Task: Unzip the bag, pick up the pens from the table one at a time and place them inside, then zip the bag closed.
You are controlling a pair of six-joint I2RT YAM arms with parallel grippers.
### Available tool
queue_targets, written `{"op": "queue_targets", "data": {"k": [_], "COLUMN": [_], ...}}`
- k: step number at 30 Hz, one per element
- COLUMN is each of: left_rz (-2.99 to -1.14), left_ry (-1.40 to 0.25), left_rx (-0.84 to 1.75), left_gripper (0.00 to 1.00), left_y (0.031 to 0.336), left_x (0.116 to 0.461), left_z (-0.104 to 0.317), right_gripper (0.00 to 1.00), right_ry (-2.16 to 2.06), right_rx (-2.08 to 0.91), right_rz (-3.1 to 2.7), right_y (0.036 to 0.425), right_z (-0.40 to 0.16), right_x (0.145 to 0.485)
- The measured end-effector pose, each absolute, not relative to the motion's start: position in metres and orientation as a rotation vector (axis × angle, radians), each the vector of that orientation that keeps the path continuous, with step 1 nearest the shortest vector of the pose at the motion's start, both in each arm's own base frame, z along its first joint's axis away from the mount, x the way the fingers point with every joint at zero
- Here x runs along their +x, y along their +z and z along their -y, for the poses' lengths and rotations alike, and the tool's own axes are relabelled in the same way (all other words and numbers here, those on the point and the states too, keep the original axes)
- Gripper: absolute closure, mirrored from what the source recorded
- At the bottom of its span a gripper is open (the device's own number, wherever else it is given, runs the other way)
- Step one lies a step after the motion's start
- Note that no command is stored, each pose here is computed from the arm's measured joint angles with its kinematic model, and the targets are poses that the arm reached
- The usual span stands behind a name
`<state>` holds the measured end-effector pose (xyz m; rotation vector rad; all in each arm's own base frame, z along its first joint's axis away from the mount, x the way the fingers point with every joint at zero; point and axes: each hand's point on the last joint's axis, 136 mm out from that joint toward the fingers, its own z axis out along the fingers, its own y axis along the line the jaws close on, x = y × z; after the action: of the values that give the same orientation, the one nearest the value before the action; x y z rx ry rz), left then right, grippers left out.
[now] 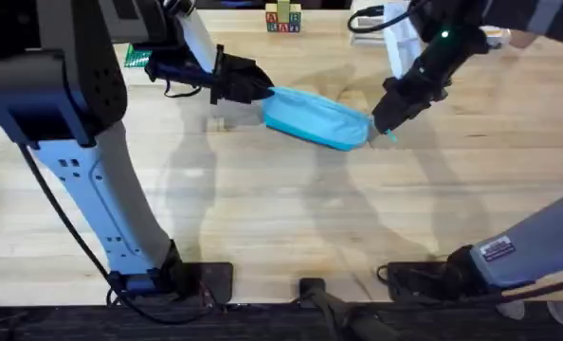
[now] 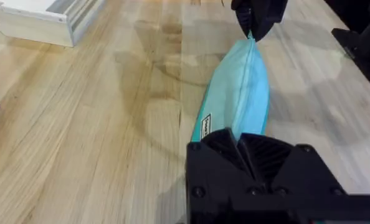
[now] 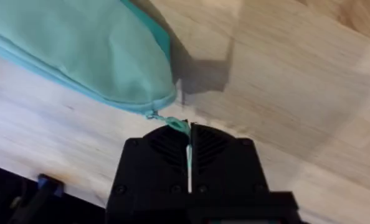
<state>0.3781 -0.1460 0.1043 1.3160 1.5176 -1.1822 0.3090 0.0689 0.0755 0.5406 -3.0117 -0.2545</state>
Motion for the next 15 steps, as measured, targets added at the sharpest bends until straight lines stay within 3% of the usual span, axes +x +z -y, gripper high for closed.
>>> {"op": "queue_targets", "data": {"k": [15], "left_rz": [-1.517], "left_ry": [-1.182], "left_rx": [1.317], "left_gripper": [0.96], "left_y": [0.1042], "left_x": [0.3781], "left_z": [0.1461], "right_gripper": [0.967], "right_ry": [-0.264], "right_rx": [0.458], "right_rz": [3.055], "right_y": [0.0741], "right_z": [-0.0634], "right_x": [0.3176]}}
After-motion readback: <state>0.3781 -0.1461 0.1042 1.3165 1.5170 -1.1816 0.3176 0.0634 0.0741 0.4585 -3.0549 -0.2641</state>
